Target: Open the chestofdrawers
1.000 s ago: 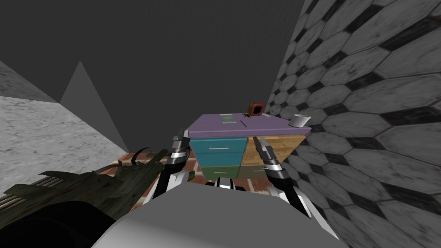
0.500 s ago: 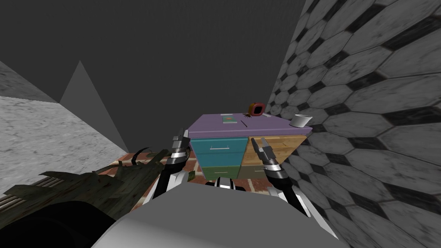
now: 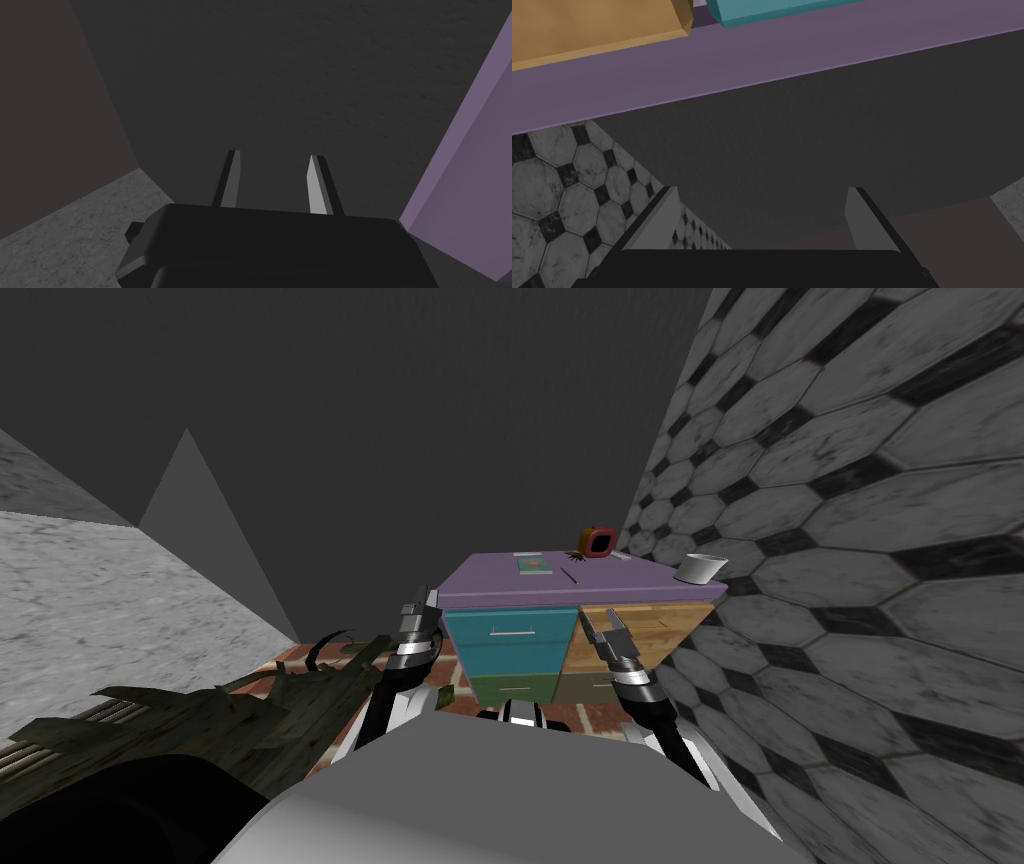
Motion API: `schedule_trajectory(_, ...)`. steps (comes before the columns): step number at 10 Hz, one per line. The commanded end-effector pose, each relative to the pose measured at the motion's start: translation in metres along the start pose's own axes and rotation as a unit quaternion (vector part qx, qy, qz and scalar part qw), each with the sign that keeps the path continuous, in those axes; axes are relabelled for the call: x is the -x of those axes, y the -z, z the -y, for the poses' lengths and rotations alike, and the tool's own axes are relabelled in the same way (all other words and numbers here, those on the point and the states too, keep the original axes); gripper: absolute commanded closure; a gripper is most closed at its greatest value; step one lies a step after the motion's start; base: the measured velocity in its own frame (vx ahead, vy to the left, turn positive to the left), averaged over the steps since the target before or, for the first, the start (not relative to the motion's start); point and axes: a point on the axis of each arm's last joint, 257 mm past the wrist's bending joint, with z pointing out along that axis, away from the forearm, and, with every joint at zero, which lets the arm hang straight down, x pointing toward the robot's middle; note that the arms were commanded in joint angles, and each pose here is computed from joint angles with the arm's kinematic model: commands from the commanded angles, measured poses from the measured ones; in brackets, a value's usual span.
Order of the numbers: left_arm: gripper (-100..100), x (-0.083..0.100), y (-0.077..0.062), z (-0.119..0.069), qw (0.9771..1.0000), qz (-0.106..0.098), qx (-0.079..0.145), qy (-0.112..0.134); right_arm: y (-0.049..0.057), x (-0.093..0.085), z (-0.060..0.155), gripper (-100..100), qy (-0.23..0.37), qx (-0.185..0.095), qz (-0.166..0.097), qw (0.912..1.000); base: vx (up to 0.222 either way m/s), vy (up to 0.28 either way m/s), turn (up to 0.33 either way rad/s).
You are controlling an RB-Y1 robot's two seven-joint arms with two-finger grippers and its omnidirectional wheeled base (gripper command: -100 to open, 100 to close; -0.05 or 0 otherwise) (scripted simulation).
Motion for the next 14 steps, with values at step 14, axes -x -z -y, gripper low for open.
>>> schedule_trajectory(14, 0, 0.000, 0.000, 0.000, 1.0000, 0.000, 0.000, 0.000, 0.011, -0.040, 0.004, -100, 0.259, 0.023, -0.045, 0.9646, -0.003, 0.028, -0.001)
